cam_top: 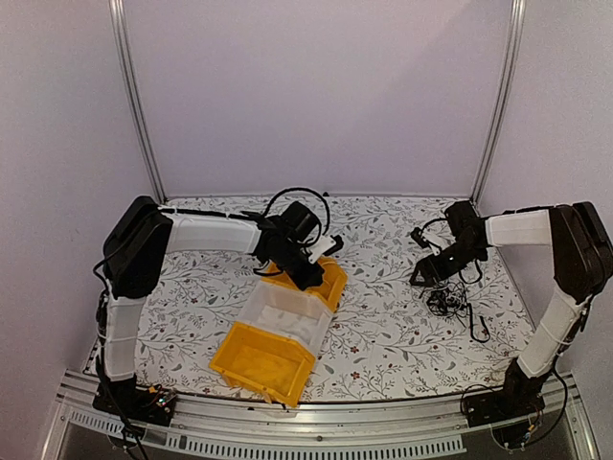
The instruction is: Untangle the cables
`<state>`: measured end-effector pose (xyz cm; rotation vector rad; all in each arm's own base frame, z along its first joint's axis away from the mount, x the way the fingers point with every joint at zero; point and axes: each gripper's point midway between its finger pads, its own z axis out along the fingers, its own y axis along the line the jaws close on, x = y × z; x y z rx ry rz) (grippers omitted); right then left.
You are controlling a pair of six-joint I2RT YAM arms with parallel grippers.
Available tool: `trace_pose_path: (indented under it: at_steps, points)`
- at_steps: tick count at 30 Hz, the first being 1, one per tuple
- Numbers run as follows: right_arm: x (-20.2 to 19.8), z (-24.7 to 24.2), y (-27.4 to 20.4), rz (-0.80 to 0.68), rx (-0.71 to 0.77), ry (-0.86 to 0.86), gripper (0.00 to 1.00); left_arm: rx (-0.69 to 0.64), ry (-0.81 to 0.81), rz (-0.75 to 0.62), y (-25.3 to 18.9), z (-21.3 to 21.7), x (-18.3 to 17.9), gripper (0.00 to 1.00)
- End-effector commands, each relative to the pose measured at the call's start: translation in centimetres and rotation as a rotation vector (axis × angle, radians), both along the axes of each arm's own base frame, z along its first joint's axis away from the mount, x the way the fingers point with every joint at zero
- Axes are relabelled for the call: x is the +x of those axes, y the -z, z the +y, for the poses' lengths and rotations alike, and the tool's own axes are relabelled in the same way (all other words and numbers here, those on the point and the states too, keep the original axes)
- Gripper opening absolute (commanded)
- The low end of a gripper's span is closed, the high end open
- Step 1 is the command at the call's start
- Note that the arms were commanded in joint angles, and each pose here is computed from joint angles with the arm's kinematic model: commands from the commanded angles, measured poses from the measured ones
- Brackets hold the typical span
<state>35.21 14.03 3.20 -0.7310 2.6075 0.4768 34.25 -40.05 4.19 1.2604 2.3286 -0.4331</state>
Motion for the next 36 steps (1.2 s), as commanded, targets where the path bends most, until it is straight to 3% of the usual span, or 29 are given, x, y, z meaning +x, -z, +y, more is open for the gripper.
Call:
trace_pose_path:
  at_steps: [1,8,19,24,30,36]
  points:
    - [1.6,0.9,-6.5,-0.066,0.102,0.001,0.71,0.065,-0.056,0.069,2.1,1.8,-0.1,0.17]
    - [2.4,0.8,-13.4,-0.166,0.134,-0.017,0.72,0.06,-0.093,0.031,-0.4,2.5,0.1,0.41]
    - [1.5,-1.9,-14.3,-0.227,0.061,-0.065,0.72,-0.091,-0.112,-0.074,-9.2,1.0,0.8,0.49]
    - [-0.7,0.9,-13.2,-0.235,0.099,-0.259,0.6,-0.163,-0.088,-0.096,-11.6,0.7,0.1,0.5]
    - [-0.9,5.4,-10.7,-0.213,0.073,-0.457,0.51,-0.243,-0.327,-0.147,-14.8,3.6,1.9,0.5]
    - [1.4,9.8,-7.7,-0.183,0.082,-0.548,0.49,-0.279,-0.637,-0.052,-14.1,8.5,2.4,0.58]
